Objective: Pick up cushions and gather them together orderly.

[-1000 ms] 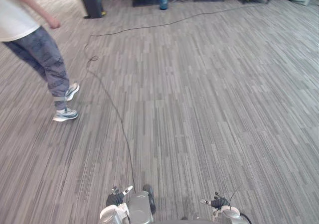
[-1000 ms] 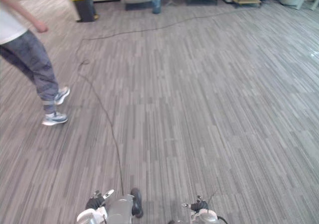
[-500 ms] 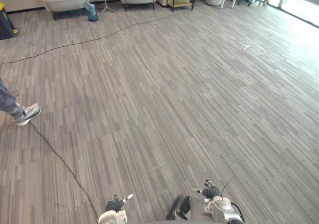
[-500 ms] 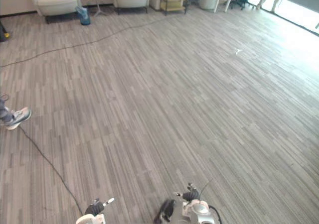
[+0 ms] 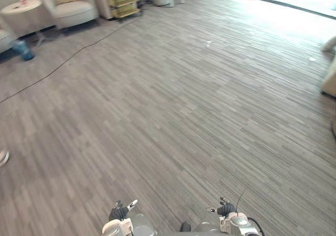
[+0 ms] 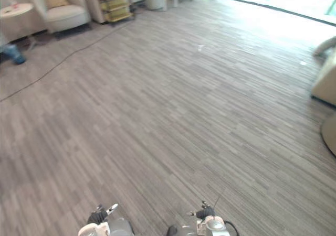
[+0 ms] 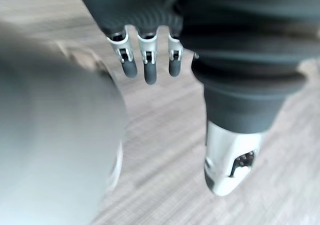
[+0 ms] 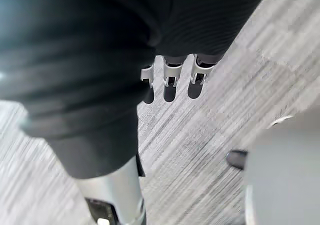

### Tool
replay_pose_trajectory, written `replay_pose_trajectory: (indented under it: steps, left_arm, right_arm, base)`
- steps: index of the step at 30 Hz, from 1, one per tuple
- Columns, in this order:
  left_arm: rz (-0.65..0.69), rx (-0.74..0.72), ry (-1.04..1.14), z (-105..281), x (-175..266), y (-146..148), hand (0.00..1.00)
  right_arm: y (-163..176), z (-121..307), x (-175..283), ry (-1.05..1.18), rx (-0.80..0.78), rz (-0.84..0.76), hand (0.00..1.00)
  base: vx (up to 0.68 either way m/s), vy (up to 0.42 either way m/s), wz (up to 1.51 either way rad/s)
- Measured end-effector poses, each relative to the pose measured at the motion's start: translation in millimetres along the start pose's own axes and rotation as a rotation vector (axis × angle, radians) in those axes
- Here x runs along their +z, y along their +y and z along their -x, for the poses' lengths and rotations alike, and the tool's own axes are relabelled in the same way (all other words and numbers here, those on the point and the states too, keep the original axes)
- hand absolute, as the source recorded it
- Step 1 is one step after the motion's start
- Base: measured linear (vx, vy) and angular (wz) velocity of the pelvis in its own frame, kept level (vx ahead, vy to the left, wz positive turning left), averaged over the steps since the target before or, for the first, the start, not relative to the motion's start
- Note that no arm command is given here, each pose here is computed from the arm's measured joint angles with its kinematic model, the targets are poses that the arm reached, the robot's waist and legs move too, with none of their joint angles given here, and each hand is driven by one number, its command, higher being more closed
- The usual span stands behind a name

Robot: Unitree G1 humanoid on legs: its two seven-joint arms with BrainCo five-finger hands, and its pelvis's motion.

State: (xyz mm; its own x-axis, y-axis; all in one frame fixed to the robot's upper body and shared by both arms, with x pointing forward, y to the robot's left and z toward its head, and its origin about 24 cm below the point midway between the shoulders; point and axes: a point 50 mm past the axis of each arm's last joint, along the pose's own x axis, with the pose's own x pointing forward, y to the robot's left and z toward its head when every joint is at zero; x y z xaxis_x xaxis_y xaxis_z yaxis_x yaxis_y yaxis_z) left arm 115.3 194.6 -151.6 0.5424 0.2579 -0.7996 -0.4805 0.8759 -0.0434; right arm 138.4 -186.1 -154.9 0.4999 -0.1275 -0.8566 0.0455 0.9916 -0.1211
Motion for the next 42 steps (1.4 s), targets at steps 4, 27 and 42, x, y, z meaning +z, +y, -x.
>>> replay_pose_trajectory:
  steps: [4, 27, 42]
  left_arm:
    - [0.005, 0.019, 0.001, 0, 1, 8, 0.00]
    - [-0.143, -0.025, 0.084, 2, -16, 0, 0.00]
    - [-0.147, -0.013, 0.028, -5, 5, 5, 0.00]
  right_arm:
    - [13, 2, -7, 0.014, 0.040, 0.021, 0.00]
    - [-7, -1, 10, -0.047, 0.015, 0.101, 0.00]
    - [21, 0, 4, -0.022, 0.083, 0.071, 0.00]
  base:
    - [0.68, 0.422, -1.02]
    - [0.62, 0.002, -0.15]
    - [0.55, 0.169, -0.63]
